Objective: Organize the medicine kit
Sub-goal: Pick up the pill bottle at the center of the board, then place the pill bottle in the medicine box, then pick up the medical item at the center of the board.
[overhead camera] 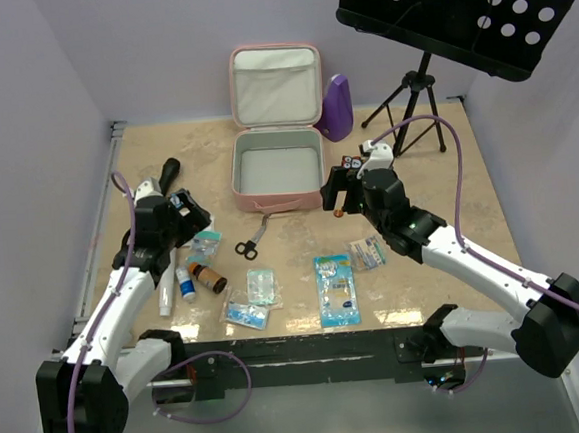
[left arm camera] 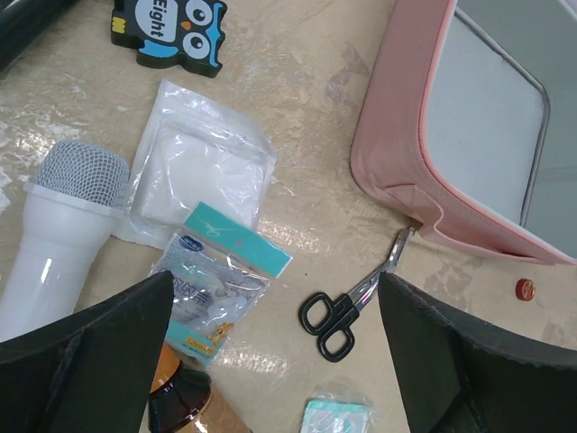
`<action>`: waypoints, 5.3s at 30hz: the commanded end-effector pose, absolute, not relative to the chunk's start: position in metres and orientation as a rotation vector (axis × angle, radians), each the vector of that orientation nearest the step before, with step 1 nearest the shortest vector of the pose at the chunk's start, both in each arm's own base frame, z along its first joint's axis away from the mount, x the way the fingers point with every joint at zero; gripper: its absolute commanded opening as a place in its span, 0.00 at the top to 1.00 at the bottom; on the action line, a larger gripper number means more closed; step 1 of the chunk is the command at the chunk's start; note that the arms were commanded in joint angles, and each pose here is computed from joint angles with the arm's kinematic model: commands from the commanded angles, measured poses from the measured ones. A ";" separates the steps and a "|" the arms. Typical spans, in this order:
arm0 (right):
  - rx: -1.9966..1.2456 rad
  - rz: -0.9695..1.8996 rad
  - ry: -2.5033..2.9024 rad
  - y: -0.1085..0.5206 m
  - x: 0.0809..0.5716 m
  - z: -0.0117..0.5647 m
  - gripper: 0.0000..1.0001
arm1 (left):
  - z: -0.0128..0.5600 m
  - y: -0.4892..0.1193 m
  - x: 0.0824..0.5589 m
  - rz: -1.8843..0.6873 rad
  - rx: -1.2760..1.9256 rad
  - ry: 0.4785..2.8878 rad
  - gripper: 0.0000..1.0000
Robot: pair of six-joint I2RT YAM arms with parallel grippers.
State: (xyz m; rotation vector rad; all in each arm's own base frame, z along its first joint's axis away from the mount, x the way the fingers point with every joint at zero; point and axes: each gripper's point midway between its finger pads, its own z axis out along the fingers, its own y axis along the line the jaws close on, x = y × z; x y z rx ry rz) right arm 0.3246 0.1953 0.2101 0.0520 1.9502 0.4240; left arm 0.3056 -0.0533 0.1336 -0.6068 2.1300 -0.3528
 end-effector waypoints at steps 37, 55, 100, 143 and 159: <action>0.012 0.497 2.023 0.209 0.314 0.194 0.05 | 0.057 -0.070 0.215 -0.100 -1.196 2.385 0.15; 0.012 0.504 2.015 0.205 0.308 0.202 0.05 | 0.032 -0.065 0.218 0.037 -1.098 2.478 0.48; 0.096 0.413 1.987 0.197 0.327 0.231 0.06 | 0.169 -0.293 0.529 -0.639 0.207 2.212 1.00; 0.158 0.470 2.012 0.186 0.303 0.213 0.07 | 0.140 -0.357 0.540 -0.885 0.110 2.166 0.26; 0.134 0.508 2.001 0.190 0.299 0.207 0.07 | 0.211 -0.170 0.417 -0.326 -0.208 2.148 0.25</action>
